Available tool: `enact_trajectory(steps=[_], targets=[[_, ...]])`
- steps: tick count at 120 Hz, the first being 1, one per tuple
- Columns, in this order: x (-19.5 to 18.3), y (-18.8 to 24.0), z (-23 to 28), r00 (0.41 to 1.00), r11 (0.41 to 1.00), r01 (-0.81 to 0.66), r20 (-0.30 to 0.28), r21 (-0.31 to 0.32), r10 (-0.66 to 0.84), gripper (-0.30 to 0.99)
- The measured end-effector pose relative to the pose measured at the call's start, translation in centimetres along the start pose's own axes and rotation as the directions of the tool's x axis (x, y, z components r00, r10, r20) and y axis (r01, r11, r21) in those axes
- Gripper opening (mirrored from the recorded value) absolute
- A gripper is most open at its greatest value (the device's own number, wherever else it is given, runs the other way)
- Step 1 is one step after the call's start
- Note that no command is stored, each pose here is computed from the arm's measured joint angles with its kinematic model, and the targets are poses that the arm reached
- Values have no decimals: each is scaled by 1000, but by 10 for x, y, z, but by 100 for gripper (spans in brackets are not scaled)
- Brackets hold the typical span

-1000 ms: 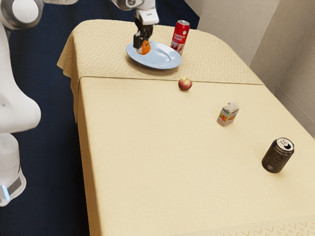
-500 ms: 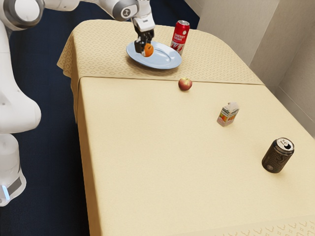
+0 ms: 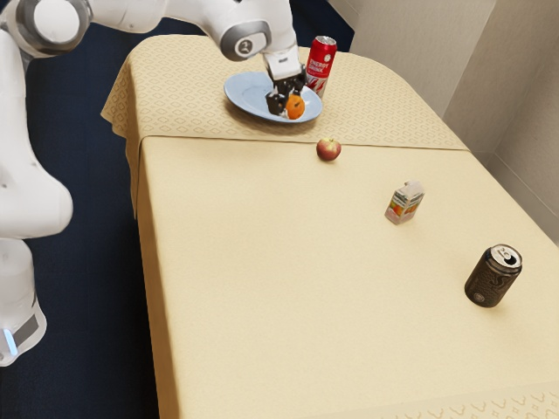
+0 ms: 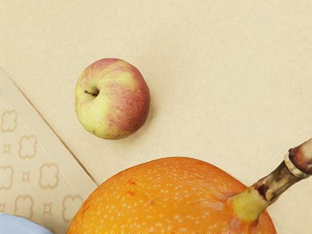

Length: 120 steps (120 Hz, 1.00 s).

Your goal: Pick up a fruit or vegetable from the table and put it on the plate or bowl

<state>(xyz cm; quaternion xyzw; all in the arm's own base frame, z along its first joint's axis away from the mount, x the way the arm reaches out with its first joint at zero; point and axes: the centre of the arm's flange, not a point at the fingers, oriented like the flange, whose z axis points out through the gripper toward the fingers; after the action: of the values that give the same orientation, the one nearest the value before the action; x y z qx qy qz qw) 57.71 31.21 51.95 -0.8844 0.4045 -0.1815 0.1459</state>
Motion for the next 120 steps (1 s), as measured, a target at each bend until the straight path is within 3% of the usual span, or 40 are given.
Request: enact_trajectory(steps=[22, 45, 65, 92, 120], targets=[[-10, -25, 18, 1000, 996, 26, -10, 80, -25, 33], [-64, -43, 26, 994, 985, 103, 13, 137, -105, 33], [-74, -48, 24, 992, 978, 126, 5, 166, -128, 33], [-85, -50, 29, 989, 974, 146, 2, 171, -149, 59], [-72, -54, 15, 990, 972, 143, -23, 189, -141, 67]])
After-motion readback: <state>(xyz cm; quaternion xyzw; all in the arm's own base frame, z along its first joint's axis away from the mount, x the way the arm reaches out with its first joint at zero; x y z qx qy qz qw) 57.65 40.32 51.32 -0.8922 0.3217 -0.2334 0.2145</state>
